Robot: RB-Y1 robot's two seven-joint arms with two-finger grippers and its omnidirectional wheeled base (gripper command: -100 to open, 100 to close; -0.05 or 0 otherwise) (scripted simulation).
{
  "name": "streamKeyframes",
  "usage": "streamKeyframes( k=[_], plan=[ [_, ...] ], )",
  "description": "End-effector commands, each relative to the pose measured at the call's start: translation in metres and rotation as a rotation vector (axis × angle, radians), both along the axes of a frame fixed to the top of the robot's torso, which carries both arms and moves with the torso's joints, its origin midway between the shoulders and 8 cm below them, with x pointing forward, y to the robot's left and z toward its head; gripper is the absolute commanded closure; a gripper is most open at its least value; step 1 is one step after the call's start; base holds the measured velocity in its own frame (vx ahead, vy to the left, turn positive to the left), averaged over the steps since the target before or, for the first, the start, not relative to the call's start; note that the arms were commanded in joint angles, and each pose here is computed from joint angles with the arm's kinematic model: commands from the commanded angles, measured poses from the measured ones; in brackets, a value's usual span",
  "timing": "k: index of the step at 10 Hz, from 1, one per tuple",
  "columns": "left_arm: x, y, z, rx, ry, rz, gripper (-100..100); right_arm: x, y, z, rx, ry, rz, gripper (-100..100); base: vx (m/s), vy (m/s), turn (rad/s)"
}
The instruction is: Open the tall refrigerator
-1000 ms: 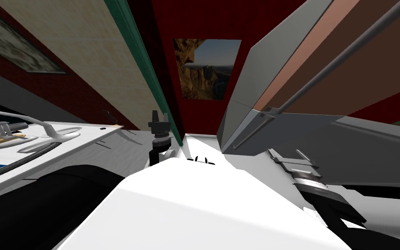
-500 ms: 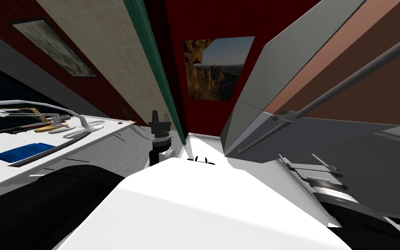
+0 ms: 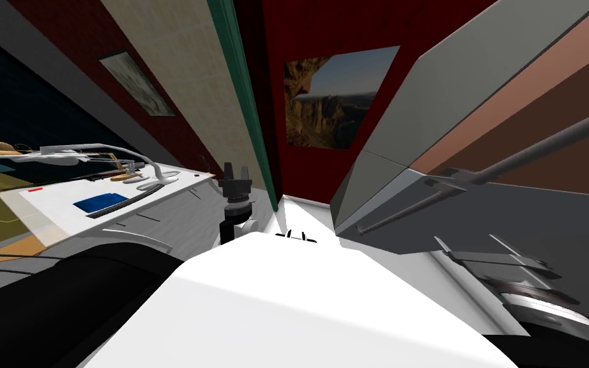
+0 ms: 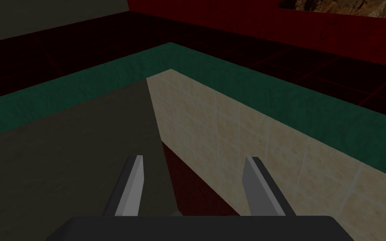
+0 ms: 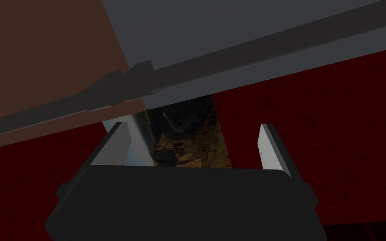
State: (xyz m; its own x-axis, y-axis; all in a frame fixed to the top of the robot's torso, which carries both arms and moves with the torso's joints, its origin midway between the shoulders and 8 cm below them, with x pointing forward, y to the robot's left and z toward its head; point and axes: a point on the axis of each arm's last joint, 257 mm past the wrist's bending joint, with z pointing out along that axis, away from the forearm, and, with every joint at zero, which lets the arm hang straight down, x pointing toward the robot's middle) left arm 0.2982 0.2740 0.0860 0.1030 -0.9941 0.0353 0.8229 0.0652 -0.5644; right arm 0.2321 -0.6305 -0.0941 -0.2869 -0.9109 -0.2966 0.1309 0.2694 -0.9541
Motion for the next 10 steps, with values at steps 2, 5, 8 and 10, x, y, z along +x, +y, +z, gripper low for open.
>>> streamKeyframes(
  k=[2, 5, 8, 10],
  plan=[
    [0.000, 0.000, 0.000, 0.000, 0.000, 0.000, 0, -0.015, -0.027, 0.009, -0.146, 0.070, -0.051, -100, 0.001, -0.002, 0.207],
    [0.000, 0.000, 0.000, 0.000, 0.000, 0.000, 0, -0.036, -0.058, 0.022, -0.297, 0.149, -0.110, -100, 0.001, -0.001, 0.187],
    [0.000, 0.000, 0.000, 0.000, 0.000, 0.000, 0, -0.054, -0.083, 0.037, -0.427, 0.220, -0.160, -100, 0.001, -0.001, 0.198],
    [0.000, 0.000, 0.000, 0.000, 0.000, 0.000, 0, -0.062, -0.094, 0.045, -0.501, 0.259, -0.182, -100, 0.001, -0.003, 0.174]
  ],
)
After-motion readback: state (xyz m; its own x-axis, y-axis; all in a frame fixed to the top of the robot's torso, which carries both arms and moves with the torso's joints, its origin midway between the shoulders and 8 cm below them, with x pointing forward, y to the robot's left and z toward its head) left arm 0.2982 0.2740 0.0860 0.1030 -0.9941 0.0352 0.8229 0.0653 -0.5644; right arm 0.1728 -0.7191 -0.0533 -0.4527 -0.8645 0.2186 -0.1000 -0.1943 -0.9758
